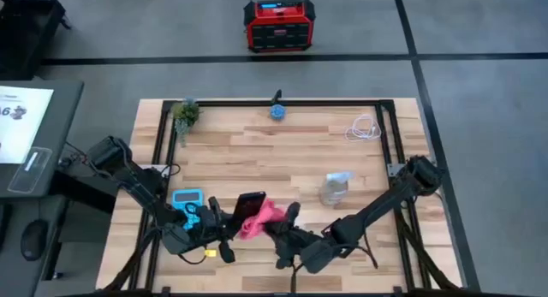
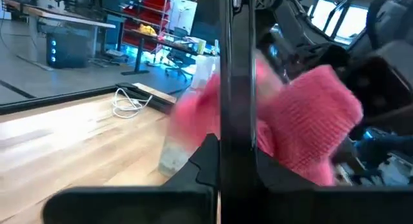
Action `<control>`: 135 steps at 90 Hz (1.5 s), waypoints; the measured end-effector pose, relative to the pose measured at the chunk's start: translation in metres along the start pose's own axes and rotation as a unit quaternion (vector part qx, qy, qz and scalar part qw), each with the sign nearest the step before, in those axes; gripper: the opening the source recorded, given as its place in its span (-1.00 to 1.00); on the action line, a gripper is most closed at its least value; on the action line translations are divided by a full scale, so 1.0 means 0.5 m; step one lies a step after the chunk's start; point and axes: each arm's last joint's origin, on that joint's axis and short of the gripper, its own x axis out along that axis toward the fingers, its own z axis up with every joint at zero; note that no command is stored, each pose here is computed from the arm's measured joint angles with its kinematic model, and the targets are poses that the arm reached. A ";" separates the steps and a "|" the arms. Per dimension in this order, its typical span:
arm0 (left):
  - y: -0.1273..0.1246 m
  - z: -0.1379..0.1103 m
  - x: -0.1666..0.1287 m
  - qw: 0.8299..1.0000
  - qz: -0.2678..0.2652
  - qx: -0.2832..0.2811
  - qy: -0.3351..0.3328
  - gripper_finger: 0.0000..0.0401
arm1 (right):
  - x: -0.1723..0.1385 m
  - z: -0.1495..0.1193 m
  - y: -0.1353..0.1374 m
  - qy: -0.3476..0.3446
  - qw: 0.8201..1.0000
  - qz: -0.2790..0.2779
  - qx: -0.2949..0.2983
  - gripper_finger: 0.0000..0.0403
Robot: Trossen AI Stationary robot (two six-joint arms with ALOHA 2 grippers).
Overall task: Apply microfiber cloth
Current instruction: Wipe the back of the black cellphone using pink microfiber cloth
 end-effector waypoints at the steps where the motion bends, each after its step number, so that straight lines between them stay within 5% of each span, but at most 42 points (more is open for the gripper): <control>1: 0.000 0.000 0.000 1.000 0.001 0.000 0.000 -0.97 | 0.000 0.000 0.001 -0.002 1.000 0.006 0.000 -1.00; 33: 0.005 0.002 0.016 1.000 -0.008 -0.002 0.001 -0.97 | 0.047 0.006 -0.033 -0.043 0.999 0.006 0.026 -1.00; 55: 0.004 0.002 0.015 1.000 -0.016 0.008 0.003 -0.97 | 0.017 0.012 -0.029 0.007 0.991 -0.131 -0.031 -1.00; 77: -0.001 -0.007 0.009 0.998 -0.055 0.018 0.026 -0.97 | -0.036 0.067 -0.051 -0.026 0.984 -0.176 -0.024 -1.00; 88: -0.003 -0.009 0.009 0.997 -0.072 0.015 0.033 -0.97 | -0.039 0.080 -0.063 -0.057 0.987 -0.150 -0.011 -1.00; 110: -0.007 -0.012 0.007 0.992 -0.110 0.037 0.045 -0.97 | -0.011 0.053 -0.047 -0.075 0.997 -0.007 -0.027 -1.00; 135: -0.014 -0.012 -0.006 0.990 -0.126 0.034 0.047 -0.97 | -0.025 0.065 -0.050 -0.075 0.994 -0.069 0.026 -1.00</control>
